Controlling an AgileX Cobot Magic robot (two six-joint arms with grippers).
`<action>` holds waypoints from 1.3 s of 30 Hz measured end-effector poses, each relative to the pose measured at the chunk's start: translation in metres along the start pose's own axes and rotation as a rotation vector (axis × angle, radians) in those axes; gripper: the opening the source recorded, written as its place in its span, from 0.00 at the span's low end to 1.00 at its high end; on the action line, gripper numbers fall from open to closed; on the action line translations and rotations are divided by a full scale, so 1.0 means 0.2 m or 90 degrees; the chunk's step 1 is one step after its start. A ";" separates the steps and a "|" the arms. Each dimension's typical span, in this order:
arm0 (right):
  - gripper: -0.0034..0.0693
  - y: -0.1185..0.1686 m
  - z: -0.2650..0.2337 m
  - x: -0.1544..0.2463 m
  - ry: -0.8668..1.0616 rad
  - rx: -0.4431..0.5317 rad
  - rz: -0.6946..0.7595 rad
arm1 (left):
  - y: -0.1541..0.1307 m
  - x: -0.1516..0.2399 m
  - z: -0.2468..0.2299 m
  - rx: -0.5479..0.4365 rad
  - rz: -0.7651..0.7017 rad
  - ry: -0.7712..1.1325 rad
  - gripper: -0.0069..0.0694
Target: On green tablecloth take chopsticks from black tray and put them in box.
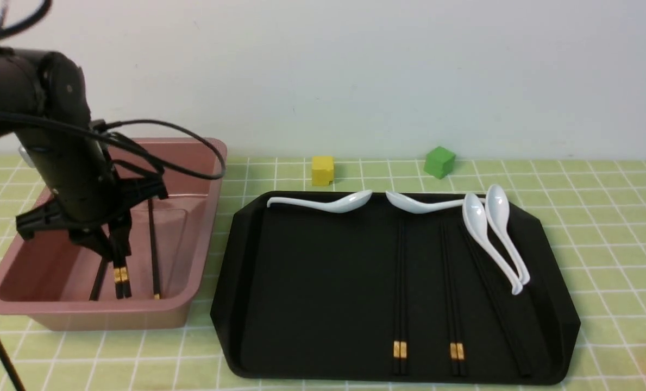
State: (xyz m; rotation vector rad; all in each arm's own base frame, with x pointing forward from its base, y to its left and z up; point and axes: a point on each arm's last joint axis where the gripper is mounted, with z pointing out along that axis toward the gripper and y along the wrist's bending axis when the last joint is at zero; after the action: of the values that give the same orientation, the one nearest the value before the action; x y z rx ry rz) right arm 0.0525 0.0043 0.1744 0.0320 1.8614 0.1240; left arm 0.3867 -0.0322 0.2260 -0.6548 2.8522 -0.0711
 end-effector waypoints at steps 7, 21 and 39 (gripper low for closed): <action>0.38 0.00 0.00 0.00 0.000 0.000 0.000 | -0.01 -0.01 0.11 -0.006 0.001 0.011 0.34; 0.38 0.00 0.00 0.00 0.000 0.000 0.000 | 0.09 0.12 -0.53 0.038 0.121 -0.078 0.07; 0.38 0.00 0.00 0.00 0.000 0.000 0.000 | 0.54 1.01 -0.97 0.272 0.188 -0.387 0.07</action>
State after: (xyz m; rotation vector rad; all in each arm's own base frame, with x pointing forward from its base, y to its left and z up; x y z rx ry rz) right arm 0.0525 0.0043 0.1744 0.0320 1.8614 0.1240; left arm 0.1215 -0.0235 0.3664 -0.1251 2.2107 -0.3550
